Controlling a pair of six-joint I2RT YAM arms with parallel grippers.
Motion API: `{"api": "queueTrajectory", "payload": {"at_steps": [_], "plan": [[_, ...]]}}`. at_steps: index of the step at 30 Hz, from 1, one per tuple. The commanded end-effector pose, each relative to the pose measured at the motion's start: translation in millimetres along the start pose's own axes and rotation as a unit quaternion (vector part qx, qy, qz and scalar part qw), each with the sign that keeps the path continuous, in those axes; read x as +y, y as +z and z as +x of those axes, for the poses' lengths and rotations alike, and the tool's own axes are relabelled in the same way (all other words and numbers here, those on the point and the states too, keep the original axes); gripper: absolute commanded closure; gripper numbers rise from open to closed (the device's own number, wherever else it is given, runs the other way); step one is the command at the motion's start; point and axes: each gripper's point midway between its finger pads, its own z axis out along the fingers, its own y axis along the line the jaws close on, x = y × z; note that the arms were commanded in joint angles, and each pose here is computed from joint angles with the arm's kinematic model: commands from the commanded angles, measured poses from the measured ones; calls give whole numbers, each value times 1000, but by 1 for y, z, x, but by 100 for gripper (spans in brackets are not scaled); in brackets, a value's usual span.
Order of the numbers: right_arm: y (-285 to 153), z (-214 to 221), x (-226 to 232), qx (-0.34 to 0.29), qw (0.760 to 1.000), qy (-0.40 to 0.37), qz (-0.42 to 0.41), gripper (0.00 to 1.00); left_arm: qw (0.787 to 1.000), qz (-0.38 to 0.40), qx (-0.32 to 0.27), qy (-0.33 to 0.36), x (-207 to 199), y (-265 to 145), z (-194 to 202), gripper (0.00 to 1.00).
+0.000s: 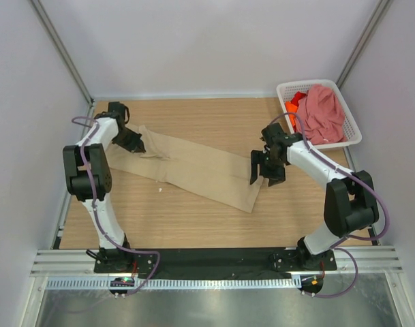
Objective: Fold and stack the t-shirts
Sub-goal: Fold the tshirt
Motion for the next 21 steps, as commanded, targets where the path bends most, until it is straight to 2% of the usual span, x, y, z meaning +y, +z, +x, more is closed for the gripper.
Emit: {"api": "queueTrajectory", "payload": {"at_steps": [1, 3, 10, 12, 16, 19, 21], "plan": [[-12, -2, 1, -21, 1000, -8, -12, 25, 999, -3, -17, 27, -13, -10, 0, 100], [-13, -3, 1, -22, 1000, -7, -13, 25, 999, 2, -32, 41, -23, -18, -1, 100], [-12, -3, 1, -21, 1000, -7, -17, 25, 994, 28, -40, 97, -72, -29, 28, 100], [-13, -2, 1, -22, 1000, -8, -17, 25, 994, 17, -37, 104, -73, -31, 33, 100], [-16, -2, -1, -27, 999, -7, -15, 25, 992, -20, -67, 105, -45, -30, 27, 59], [-16, 1, -4, -29, 999, -5, -15, 25, 992, -11, -75, 98, -36, -36, 25, 50], [-15, 2, -5, -28, 999, -5, -15, 25, 993, -22, -68, 92, -26, -31, 22, 50]]}}
